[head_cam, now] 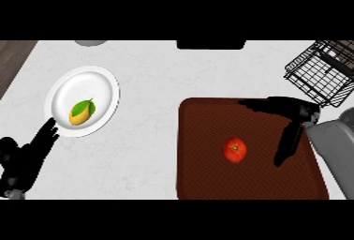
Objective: Pick the tomato from the tray and place it in the tiered basket
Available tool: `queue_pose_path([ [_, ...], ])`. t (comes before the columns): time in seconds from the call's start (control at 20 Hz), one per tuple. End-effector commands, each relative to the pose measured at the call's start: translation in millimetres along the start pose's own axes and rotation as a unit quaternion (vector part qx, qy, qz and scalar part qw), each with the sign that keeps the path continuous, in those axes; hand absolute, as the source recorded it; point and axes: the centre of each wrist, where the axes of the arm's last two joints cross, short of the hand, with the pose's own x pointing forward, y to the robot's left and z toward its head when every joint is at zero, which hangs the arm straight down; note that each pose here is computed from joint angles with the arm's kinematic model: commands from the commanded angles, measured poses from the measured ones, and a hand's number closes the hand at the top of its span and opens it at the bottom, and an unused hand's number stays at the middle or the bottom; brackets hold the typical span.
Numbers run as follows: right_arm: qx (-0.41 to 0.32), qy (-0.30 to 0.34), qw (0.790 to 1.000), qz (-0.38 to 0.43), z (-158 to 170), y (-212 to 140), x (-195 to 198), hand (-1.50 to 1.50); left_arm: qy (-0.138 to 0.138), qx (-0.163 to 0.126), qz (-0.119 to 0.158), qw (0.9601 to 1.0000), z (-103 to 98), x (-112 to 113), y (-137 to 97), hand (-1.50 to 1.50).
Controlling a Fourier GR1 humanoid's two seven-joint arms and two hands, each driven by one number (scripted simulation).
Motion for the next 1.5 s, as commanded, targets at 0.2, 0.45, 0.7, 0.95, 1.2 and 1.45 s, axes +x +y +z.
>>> queue_pose_path([
  [0.2,0.037,0.001,0.999,-0.022,-3.6,19.9,-32.1,-1.5,0.0,0.004,0.001,1.0,-6.2,-7.6,-17.0,0.0],
  [0.45,0.027,-0.007,0.999,-0.016,-5.1,28.5,-23.3,-1.5,-0.001,-0.003,-0.003,1.0,3.4,-4.3,-1.5,0.0],
  [0.7,0.018,-0.019,0.999,-0.024,-16.4,30.5,-19.4,-1.5,-0.003,-0.004,0.003,1.0,-1.7,-1.2,16.2,0.0],
  [0.95,0.032,-0.022,0.999,-0.013,-43.5,22.9,-14.9,-1.5,-0.003,0.004,0.0,1.0,4.2,-0.3,11.2,0.0],
  [1.2,0.027,-0.024,0.999,-0.019,-44.6,57.1,-14.5,-1.5,0.003,0.005,-0.002,1.0,-6.3,-2.5,4.1,0.0],
  [1.45,0.035,-0.019,0.999,-0.02,-68.7,59.2,-7.9,-1.5,-0.004,-0.004,0.0,1.0,-3.4,6.9,-11.0,0.0],
])
